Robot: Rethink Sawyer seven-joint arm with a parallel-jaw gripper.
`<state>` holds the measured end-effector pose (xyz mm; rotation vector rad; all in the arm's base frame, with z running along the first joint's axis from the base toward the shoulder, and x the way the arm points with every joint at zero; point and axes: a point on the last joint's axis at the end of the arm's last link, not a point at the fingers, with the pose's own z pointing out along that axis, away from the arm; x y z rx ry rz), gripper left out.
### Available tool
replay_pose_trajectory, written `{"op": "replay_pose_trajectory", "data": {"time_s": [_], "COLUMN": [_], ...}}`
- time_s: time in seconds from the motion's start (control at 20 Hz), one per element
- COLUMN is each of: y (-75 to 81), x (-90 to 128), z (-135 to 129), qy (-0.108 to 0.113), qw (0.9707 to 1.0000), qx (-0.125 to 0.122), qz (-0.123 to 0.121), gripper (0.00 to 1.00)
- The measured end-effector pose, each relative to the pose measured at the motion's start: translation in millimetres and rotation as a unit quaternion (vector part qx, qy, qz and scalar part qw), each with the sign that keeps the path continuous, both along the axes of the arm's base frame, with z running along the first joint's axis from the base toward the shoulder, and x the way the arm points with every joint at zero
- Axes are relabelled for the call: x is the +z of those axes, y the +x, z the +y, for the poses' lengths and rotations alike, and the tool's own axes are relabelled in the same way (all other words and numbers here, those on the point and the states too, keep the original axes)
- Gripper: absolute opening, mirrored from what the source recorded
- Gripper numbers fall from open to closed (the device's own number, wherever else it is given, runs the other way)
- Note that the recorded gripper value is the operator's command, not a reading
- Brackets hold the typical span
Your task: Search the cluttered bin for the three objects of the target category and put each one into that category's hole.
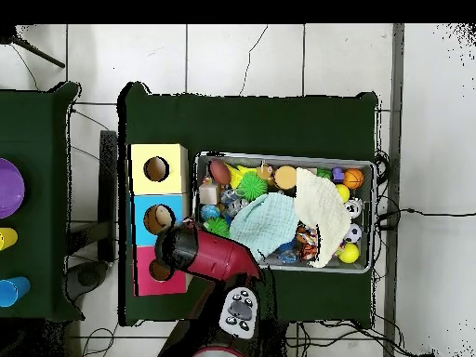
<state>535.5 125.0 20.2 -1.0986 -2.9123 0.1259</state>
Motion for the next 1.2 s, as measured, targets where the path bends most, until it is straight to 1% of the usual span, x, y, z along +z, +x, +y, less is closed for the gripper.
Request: {"op": "replay_pose_trajectory", "data": {"time_s": [0.3,0.4,0.5,0.7,0.95,1.2], "y": [0.2,-0.5,-1.9,-6.1,-10.3,-12.8], "x": [-8.7,-13.7,-17.6,-19.4,-18.8,-16.8], "z": [-8.7,-8.1,-10.3,-10.9,-10.5,-10.0], "qy": [-0.018,-0.019,-0.020,-0.018,-0.017,-0.018], "qw": [0.9991,0.9989,0.9988,0.9990,0.9992,0.9991], "qx": [-0.001,0.000,-0.002,-0.004,-0.005,-0.005], "qz": [-0.038,-0.042,-0.044,-0.040,-0.037,-0.039], "gripper": [1.00,1.00,1.00,1.00,1.00,1.00]}}
